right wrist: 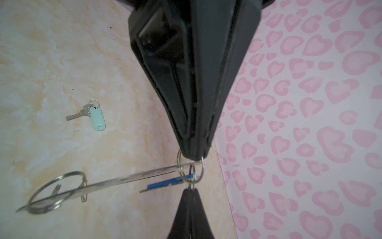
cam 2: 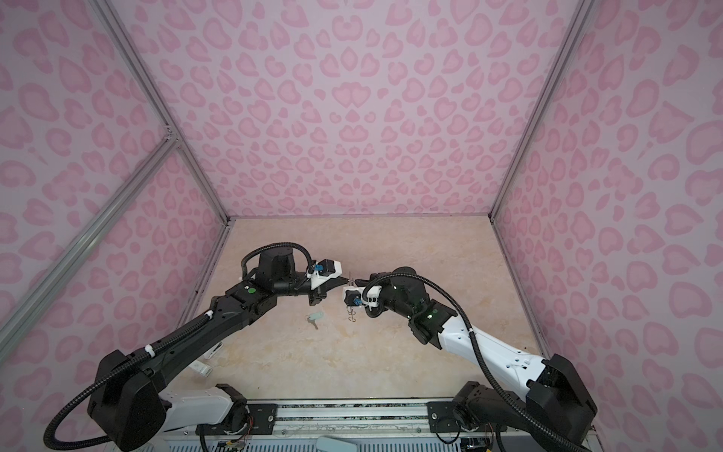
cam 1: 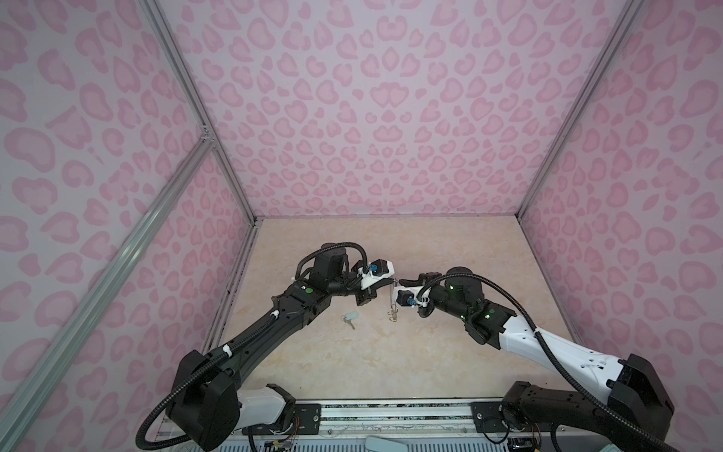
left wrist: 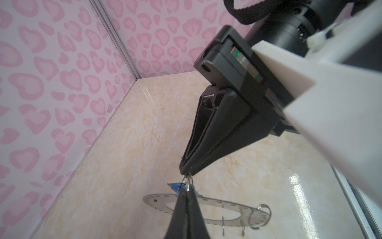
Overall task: Attach keys to a key ring
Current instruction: Insert the key into the keyring.
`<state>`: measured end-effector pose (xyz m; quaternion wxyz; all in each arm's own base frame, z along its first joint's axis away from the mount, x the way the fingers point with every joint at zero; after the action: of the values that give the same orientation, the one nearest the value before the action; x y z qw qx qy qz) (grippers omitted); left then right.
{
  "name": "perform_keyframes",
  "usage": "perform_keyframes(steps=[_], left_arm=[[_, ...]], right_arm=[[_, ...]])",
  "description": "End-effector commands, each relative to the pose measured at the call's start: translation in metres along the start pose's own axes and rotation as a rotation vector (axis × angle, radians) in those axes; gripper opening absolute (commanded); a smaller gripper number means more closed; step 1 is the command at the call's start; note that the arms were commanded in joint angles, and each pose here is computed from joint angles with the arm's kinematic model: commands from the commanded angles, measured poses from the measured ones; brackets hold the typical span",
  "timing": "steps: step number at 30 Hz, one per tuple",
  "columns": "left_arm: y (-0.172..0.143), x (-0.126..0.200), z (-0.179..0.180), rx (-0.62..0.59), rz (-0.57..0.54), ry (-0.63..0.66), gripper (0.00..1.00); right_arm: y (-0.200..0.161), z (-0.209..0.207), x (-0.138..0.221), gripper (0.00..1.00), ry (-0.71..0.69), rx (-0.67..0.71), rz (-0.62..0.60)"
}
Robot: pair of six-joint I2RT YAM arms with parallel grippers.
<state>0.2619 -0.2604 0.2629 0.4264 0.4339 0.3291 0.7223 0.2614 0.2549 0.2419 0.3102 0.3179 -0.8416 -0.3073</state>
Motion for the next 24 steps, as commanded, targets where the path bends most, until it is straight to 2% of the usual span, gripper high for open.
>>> perform_keyframes(steps=[1,6,17,24], left_arm=[[0.008,-0.001,0.012,-0.018,-0.036,0.053,0.03],[0.009,-0.004,0.020,-0.007,-0.052,0.095,0.03],[0.011,-0.005,0.029,-0.002,-0.100,0.168,0.03],[0.012,-0.002,0.018,-0.025,-0.111,0.123,0.03]], right_arm=[[-0.003,-0.003,-0.002,0.00,-0.007,-0.054,0.011],[-0.004,-0.007,-0.003,0.00,-0.017,-0.145,0.006],[-0.003,-0.007,-0.004,0.00,-0.001,-0.231,-0.010],[-0.011,-0.033,0.019,0.15,-0.029,-0.376,-0.089]])
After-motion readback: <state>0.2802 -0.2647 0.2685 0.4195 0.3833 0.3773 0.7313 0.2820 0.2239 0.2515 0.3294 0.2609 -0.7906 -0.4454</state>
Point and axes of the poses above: each gripper's point midway between its finger pads, its own x axis back along the fingers, its own z axis along the line the jaws close on, y = z × x, the point moved 4 cm from there along x, back along the fingers, and after that the axes turned 10 degrees about -x, right-handed, at the moved point
